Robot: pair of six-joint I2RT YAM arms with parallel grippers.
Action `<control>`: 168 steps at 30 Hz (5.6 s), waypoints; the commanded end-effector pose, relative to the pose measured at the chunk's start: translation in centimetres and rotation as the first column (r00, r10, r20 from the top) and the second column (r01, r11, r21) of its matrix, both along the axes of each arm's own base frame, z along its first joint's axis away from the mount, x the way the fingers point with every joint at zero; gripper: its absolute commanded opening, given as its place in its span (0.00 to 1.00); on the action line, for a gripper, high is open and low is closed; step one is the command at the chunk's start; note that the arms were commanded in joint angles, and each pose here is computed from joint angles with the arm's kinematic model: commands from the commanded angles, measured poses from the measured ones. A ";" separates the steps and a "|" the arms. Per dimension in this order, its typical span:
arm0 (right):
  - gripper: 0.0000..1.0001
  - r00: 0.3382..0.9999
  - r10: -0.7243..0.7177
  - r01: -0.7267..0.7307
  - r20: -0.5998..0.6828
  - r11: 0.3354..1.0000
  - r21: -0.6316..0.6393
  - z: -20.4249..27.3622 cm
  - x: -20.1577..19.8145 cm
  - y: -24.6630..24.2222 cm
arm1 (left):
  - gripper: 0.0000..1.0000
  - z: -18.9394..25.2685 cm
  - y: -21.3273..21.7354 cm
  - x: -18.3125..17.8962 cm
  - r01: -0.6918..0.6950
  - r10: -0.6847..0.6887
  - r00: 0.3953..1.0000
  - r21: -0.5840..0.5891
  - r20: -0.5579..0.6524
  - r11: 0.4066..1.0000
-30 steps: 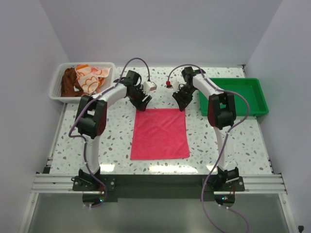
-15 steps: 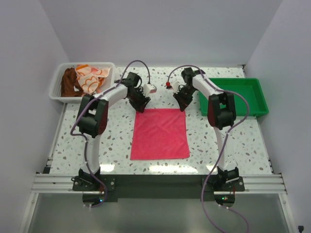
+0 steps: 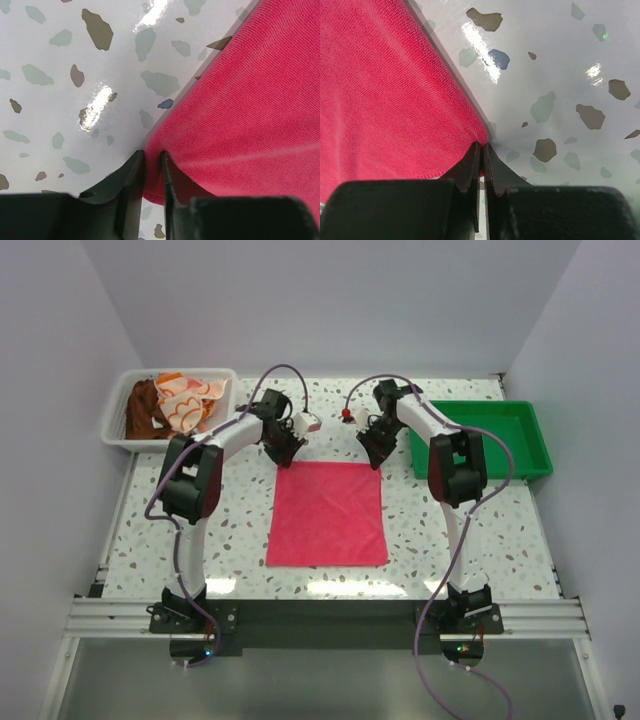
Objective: Fold and stack the towels
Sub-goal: Fold the towel, then smooth out wrinkles on the folded towel
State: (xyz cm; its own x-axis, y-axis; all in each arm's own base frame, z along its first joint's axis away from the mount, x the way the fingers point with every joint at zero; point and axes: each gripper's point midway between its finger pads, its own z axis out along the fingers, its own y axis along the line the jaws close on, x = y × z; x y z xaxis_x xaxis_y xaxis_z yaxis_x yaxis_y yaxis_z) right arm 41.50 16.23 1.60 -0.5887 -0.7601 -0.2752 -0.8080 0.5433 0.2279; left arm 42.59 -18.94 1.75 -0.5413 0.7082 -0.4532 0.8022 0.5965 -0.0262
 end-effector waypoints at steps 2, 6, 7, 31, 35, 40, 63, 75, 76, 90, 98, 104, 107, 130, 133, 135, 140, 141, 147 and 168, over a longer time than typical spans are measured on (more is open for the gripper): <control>0.00 1.000 -0.009 0.008 -0.015 0.999 -0.041 -0.9 -0.7 -0.4 | 0.11 -4.9 2.8 -4.4 0.002 0.019 0.982 0.114 -0.188 0.993; 0.00 0.999 -0.034 0.034 0.041 0.999 -0.005 0.4 0.1 0.2 | 0.00 -4.2 2.4 -3.9 0.013 0.003 0.986 0.094 -0.167 0.995; 0.00 0.998 -0.037 0.037 0.051 0.999 -0.001 0.6 0.2 0.3 | 0.00 -3.9 2.2 -3.6 0.013 0.001 0.988 0.085 -0.156 0.996; 0.00 0.923 -0.157 0.155 0.352 0.987 0.034 9.2 3.9 0.5 | 0.00 9.6 2.8 5.0 -0.134 0.129 0.915 -0.013 0.381 0.991; 0.00 0.922 -0.169 0.159 0.349 0.986 0.057 10.1 1.7 1.5 | 0.00 9.8 3.5 2.6 -0.218 0.216 0.912 -0.035 0.348 0.975; 0.00 0.929 -0.182 0.176 0.322 0.983 0.050 10.4 -2.5 1.8 | 0.00 8.7 4.1 -2.1 -0.312 0.298 0.899 -0.008 0.321 0.950; 0.00 0.815 -0.477 0.470 0.329 0.876 0.106 9.9 -10.0 -1.1 | 0.00 7.9 5.0 -11.6 -0.419 0.419 0.857 -0.066 0.300 0.905; 0.00 0.856 -0.484 0.473 0.180 0.875 0.103 6.9 -13.3 -0.3 | 0.00 6.5 4.8 -13.5 -0.422 0.425 0.875 -0.063 0.231 0.904; 0.00 0.858 -0.482 0.472 0.177 0.876 0.100 6.8 -13.5 -0.3 | 0.00 6.5 4.6 -13.6 -0.430 0.434 0.873 -0.070 0.222 0.900; 0.00 0.842 -0.523 0.513 0.131 0.852 0.102 7.3 -14.7 -0.3 | 0.02 6.7 5.7 -14.3 -0.498 0.486 0.859 0.042 0.159 0.866; 0.00 0.850 -0.522 0.520 0.067 0.853 0.045 5.3 -15.8 -0.3 | 0.05 3.5 5.6 -15.7 -0.489 0.483 0.873 0.119 0.070 0.864; 0.00 0.851 -0.523 0.523 0.040 0.852 -0.001 4.2 -16.5 -0.5 | 0.04 2.2 5.3 -16.3 -0.484 0.485 0.874 0.147 0.034 0.862; 0.00 0.850 -0.525 0.526 0.037 0.850 -0.014 3.9 -16.7 -0.7 | 0.06 2.3 5.1 -16.4 -0.482 0.482 0.875 0.140 0.033 0.865; 0.00 0.840 -0.540 0.541 0.050 0.841 -0.004 4.7 -17.4 -0.8 | 0.09 3.8 4.7 -17.4 -0.494 0.496 0.868 0.093 -0.002 0.865; 0.00 0.835 -0.548 0.550 0.053 0.835 -0.021 3.8 -17.2 -1.0 | 0.12 2.9 4.4 -17.5 -0.491 0.495 0.869 0.098 -0.015 0.866; 0.02 0.838 -0.544 0.545 0.037 0.838 -0.022 3.5 -17.3 -0.7 | 0.13 2.7 4.3 -17.6 -0.491 0.495 0.869 0.096 -0.027 0.866; 0.19 0.840 -0.543 0.543 0.004 0.840 -0.012 3.8 -18.3 0.0 | 0.25 3.5 3.6 -17.9 -0.501 0.504 0.863 0.062 -0.046 0.863; 0.21 0.842 -0.540 0.540 -0.006 0.842 0.003 4.2 -18.6 0.3 | 0.28 4.0 3.6 -18.0 -0.504 0.506 0.861 0.047 -0.047 0.863; 0.39 0.844 -0.530 0.534 -0.085 0.845 0.035 4.9 -21.7 1.5 | 0.57 6.9 2.9 -18.8 -0.604 0.599 0.797 -0.070 -0.077 0.794; 0.48 0.677 -0.735 0.689 0.025 0.646 0.329 8.5 -16.7 4.4 | 0.60 8.9 0.4 -18.3 -0.760 0.757 0.642 -0.228 -0.123 0.608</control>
